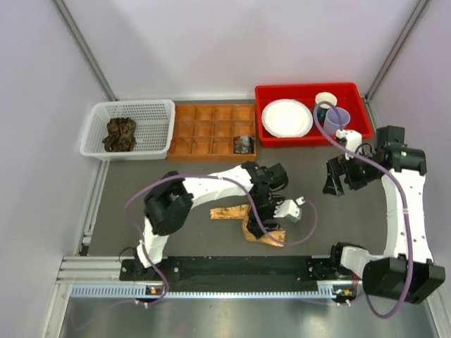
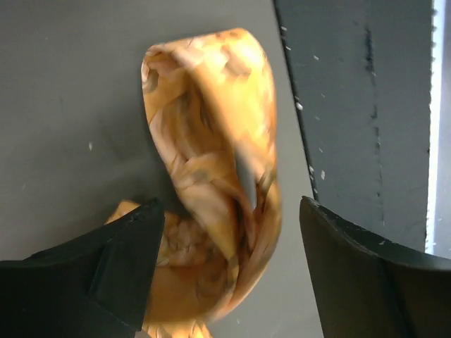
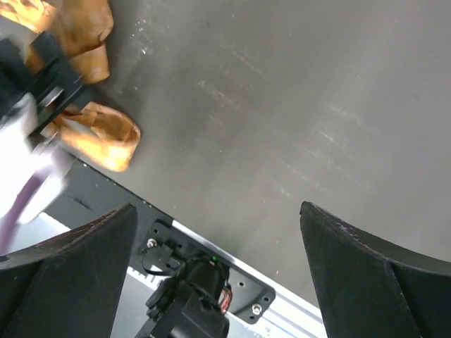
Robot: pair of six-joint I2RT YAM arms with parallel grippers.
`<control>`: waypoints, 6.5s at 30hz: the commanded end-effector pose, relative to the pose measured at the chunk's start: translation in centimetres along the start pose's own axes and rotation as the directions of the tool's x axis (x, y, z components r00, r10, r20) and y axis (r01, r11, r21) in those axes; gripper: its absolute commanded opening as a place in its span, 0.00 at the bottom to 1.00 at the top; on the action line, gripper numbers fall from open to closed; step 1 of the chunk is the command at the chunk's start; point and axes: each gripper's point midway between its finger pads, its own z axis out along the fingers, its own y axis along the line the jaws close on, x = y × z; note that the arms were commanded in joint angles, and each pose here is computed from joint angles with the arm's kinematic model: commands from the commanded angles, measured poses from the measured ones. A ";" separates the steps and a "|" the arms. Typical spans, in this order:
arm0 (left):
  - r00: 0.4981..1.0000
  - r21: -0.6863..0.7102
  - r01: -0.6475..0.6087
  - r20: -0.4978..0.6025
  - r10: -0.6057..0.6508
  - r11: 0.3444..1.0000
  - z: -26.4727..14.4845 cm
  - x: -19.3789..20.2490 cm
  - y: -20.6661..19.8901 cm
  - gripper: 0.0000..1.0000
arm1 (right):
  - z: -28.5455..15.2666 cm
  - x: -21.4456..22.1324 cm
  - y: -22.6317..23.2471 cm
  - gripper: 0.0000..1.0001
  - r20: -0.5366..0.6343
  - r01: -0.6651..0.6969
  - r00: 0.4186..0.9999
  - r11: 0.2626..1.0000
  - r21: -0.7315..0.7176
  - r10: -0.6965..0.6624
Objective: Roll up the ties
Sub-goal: Place the tie at the center of the board, then flatten out the tie at the center of the board.
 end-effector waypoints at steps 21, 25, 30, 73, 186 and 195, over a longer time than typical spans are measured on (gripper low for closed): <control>0.953 -0.554 -0.174 0.115 0.281 0.814 -14.2 14.3 -1.0 0.83 | 15.8 -7.4 11.4 0.99 -0.308 -0.059 0.949 0.930 -0.362 -0.060; 0.962 -0.533 -0.146 0.119 0.245 0.834 -14.0 14.2 -0.1 0.81 | 18.5 -6.2 12.6 0.99 -0.403 -0.101 0.914 0.943 -0.318 -0.038; 0.961 -0.530 -0.152 0.118 0.250 0.834 -13.3 14.6 -0.2 0.81 | 20.6 -4.6 14.4 0.99 -0.519 -0.234 0.853 0.923 -0.305 0.045; 0.981 -0.511 -0.082 0.112 0.160 0.855 -12.7 16.0 -0.8 0.74 | 24.7 -2.9 16.8 0.86 -0.636 -0.371 0.749 0.913 -0.168 0.187; 0.974 -0.431 0.218 0.034 -0.226 0.876 -6.7 20.6 1.3 0.33 | 24.2 -4.4 7.6 0.00 -0.347 0.378 0.819 0.884 -0.275 -0.457; 0.989 -0.428 0.146 0.090 -0.118 0.892 -9.2 18.2 -1.7 0.00 | 14.5 -0.6 4.3 0.00 -0.410 0.306 0.828 0.921 -0.241 -0.383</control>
